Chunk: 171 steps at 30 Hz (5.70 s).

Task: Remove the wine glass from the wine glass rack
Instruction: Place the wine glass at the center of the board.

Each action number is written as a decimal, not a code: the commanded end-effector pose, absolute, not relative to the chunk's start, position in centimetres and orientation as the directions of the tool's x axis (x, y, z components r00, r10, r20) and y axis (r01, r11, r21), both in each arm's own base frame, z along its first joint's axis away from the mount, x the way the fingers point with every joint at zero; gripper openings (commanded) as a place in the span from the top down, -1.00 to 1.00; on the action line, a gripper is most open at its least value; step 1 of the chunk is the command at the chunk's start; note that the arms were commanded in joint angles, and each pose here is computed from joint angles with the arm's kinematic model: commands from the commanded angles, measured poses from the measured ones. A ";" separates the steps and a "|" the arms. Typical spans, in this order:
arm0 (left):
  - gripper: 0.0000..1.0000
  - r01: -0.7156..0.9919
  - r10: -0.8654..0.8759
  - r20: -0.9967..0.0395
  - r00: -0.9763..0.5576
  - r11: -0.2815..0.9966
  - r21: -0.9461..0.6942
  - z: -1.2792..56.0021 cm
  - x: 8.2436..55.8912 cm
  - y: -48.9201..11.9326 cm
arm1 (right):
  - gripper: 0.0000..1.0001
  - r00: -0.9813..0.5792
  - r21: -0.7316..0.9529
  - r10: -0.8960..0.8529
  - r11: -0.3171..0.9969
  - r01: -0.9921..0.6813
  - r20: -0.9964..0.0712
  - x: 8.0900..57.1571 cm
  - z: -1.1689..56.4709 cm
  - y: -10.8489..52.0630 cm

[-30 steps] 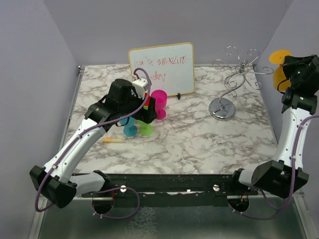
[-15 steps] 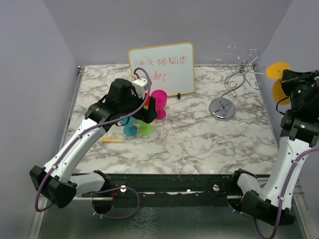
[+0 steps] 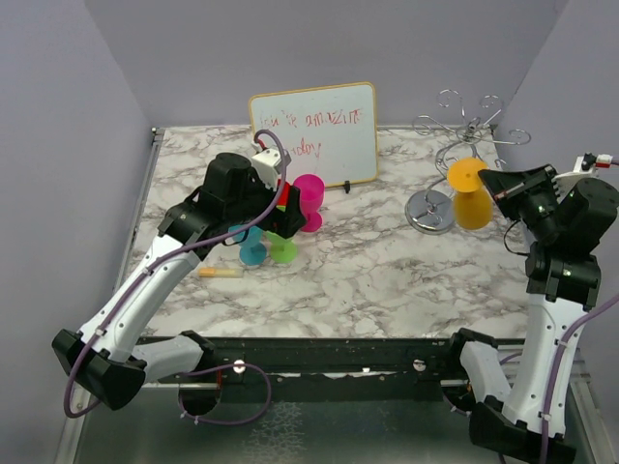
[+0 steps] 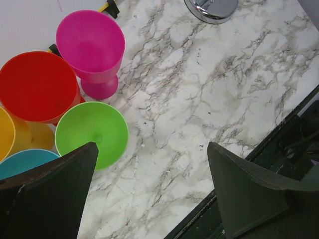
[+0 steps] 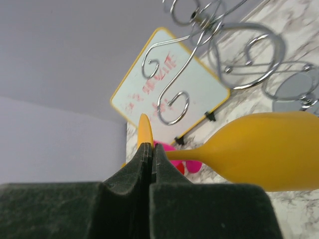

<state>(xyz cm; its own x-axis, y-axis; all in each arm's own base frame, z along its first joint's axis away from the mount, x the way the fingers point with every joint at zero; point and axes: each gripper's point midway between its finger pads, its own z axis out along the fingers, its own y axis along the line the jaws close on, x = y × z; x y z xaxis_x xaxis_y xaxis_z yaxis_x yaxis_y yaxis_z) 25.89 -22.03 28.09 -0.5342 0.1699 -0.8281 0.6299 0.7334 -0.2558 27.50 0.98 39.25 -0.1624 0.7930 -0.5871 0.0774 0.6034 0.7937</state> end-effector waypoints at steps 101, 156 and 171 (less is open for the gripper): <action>-0.82 0.767 -0.070 -0.930 -0.360 0.546 -0.338 38.4 23.9 -25.8 | 0.99 0.028 -0.034 -0.100 0.063 -0.997 -0.995 15.1 36.0 23.4; 0.38 0.807 0.222 -0.874 -0.432 -0.338 -0.485 37.4 15.2 -28.1 | 0.93 0.441 -0.418 -0.065 -0.219 -0.882 -0.895 11.2 27.4 22.6; 1.00 0.820 0.206 -0.901 -0.381 -0.375 -0.432 37.6 13.6 -27.7 | 0.86 0.405 -0.384 -0.139 -0.157 -0.910 -0.904 13.0 26.3 22.6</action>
<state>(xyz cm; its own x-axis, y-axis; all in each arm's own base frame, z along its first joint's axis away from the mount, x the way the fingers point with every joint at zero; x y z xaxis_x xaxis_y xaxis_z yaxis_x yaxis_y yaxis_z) 14.87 -27.89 37.19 -0.4452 0.2280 -0.8659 0.7995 -0.3342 -0.4991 11.60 22.72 27.39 0.4495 -0.0660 -0.8908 -0.8790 -0.2100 -0.4280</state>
